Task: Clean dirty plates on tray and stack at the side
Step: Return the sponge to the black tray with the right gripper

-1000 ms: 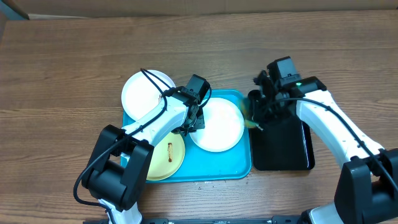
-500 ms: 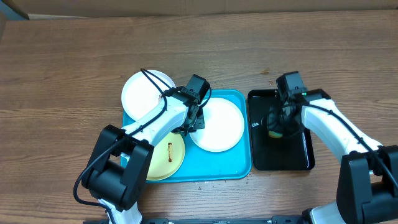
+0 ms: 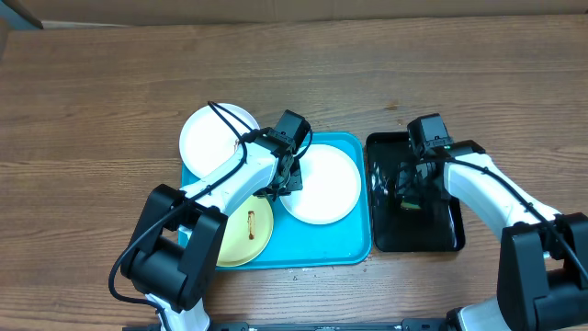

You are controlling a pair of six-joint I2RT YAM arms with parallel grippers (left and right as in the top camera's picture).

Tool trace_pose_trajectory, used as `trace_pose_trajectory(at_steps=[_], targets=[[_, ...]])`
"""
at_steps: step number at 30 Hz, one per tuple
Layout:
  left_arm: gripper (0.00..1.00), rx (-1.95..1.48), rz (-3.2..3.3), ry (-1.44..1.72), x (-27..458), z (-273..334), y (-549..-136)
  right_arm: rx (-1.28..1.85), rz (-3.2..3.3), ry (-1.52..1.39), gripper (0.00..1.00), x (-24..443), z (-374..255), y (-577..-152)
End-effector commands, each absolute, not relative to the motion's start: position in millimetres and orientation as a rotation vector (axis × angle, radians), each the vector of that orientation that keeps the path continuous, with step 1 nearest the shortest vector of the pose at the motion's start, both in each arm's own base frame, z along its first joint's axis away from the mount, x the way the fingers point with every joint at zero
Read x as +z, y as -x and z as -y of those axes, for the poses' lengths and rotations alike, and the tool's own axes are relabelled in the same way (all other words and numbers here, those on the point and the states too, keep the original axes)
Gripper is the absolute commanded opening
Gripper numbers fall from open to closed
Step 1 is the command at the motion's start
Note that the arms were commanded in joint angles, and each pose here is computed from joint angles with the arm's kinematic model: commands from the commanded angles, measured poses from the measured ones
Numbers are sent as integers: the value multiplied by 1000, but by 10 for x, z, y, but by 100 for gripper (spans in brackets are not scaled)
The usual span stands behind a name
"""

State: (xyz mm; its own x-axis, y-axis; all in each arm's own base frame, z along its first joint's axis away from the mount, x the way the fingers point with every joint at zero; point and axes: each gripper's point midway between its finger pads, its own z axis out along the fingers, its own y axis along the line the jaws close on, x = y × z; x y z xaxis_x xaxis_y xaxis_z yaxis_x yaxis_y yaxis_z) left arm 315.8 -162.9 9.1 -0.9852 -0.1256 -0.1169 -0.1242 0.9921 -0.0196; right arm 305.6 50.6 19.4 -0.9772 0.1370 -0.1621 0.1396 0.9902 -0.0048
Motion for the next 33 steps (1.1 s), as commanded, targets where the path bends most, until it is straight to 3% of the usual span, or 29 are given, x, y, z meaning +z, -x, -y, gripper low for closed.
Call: trace_pose_trajectory(at_steps=[1,4,6,10,12,15,16,20,21,28,30,33], targets=[[8,10,-3051,172,-17,1583,-3095,16,-2890,-209,56,450,-557,-3296],[7,10,-3051,172,-17,1583,-3095,-5,-2891,-212,56,445,-531,-3288],[7,11,-3051,172,-17,1583,-3095,-10,-2895,-213,48,414,-523,-3266],[7,11,-3051,172,-17,1583,-3095,-5,-2880,-217,21,276,-516,-3238],[8,10,-3050,171,-17,1585,-3095,2,-2865,-217,21,188,-516,-3232],[9,10,-3051,171,-17,1586,-3094,22,-2832,-264,32,41,-517,-3230],[9,10,-3051,171,-17,1586,-3094,30,-2821,-282,41,14,-520,-3234],[10,12,-3052,170,-18,1583,-3092,80,-2810,-281,50,87,-582,-3285],[4,12,-3057,171,-19,1582,-3081,79,-2809,-282,52,173,-585,-3310],[4,0,-3080,177,-11,1582,-3041,78,-2776,-277,66,1007,-588,-3404],[4,1,-3080,189,8,1561,-3062,33,-2777,-285,75,1104,-525,-3355],[4,-12,-3064,197,81,1545,-3125,-68,-2799,-330,100,1082,-389,-3245]])
